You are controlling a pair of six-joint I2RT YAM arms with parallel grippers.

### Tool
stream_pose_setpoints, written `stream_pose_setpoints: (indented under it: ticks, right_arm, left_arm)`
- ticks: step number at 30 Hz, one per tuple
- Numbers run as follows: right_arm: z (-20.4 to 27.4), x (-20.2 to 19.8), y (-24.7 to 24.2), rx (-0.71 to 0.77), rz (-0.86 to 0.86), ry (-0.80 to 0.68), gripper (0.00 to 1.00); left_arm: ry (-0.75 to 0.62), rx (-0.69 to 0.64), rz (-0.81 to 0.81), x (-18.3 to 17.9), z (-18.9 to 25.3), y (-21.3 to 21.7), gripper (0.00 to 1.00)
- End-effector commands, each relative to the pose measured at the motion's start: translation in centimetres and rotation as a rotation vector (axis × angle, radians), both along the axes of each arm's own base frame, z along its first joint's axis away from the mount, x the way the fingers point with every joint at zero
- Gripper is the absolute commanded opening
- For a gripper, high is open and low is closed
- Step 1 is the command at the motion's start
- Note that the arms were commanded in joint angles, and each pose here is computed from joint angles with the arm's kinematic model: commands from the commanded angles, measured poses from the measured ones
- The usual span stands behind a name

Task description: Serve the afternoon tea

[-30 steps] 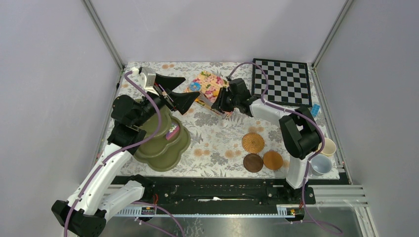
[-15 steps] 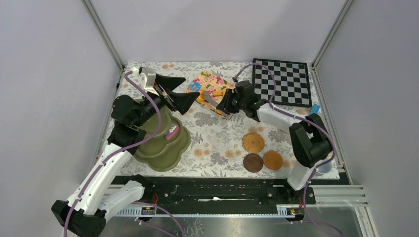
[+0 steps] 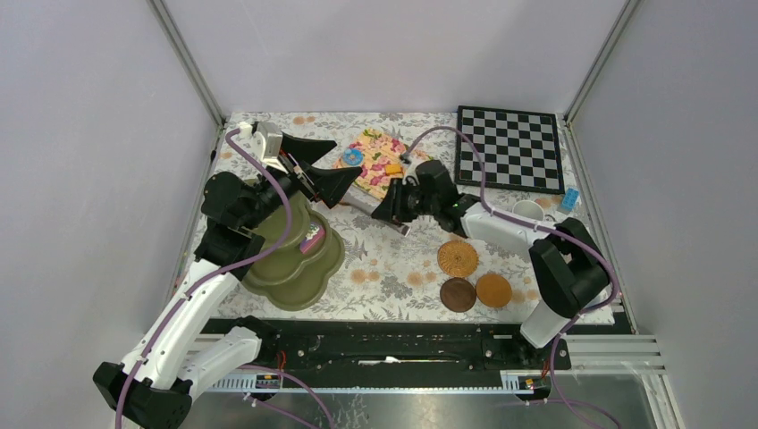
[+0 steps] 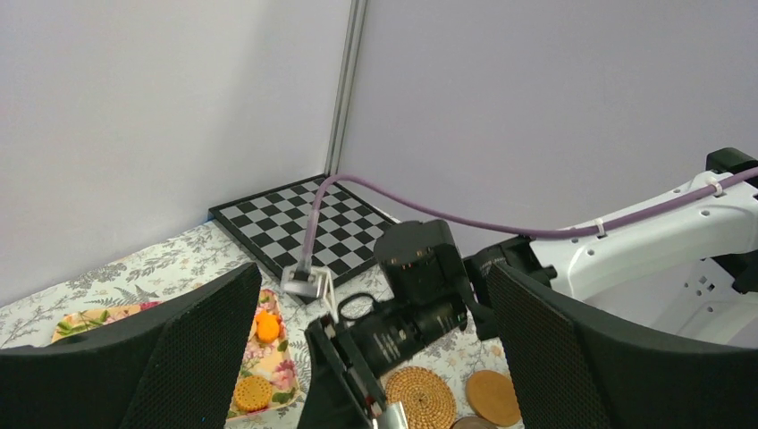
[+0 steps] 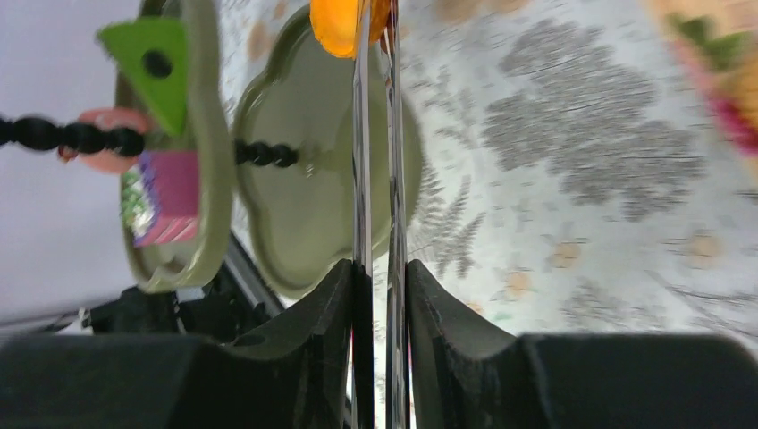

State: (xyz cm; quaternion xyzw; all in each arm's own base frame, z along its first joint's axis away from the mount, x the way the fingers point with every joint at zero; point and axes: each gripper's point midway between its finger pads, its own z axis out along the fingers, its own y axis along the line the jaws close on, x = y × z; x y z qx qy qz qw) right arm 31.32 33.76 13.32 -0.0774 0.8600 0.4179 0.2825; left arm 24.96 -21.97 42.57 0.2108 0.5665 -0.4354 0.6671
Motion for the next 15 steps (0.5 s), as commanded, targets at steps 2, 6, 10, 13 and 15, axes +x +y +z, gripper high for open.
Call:
stream_pose_setpoints:
  ticks: [2,6,10,13,15]
  right_arm:
    - [2.9,-2.6,5.4,0.115,0.141,-0.04,0.27]
    - [2.1,-3.7,7.5,0.145,0.189,0.001,0.26]
    - [1.5,-4.5,9.3,0.156,0.22,0.019,0.25]
    - [1.1,-4.8,10.6,0.156,0.238,0.032,0.26]
    - [0.8,-4.8,11.3,0.155,0.246,0.034,0.27]
  left_arm:
    - [-0.053,-0.023,-0.032,-0.6,1.4,-0.4,0.99]
    - [-0.054,-0.023,-0.033,-0.6,1.4,-0.4,0.99]
    - [-0.055,-0.024,-0.032,-0.7,1.5,-0.4,0.99]
    - [-0.055,-0.024,-0.032,-0.7,1.5,-0.4,0.99]
    - [-0.059,-0.025,-0.033,-0.8,1.5,-0.4,0.99]
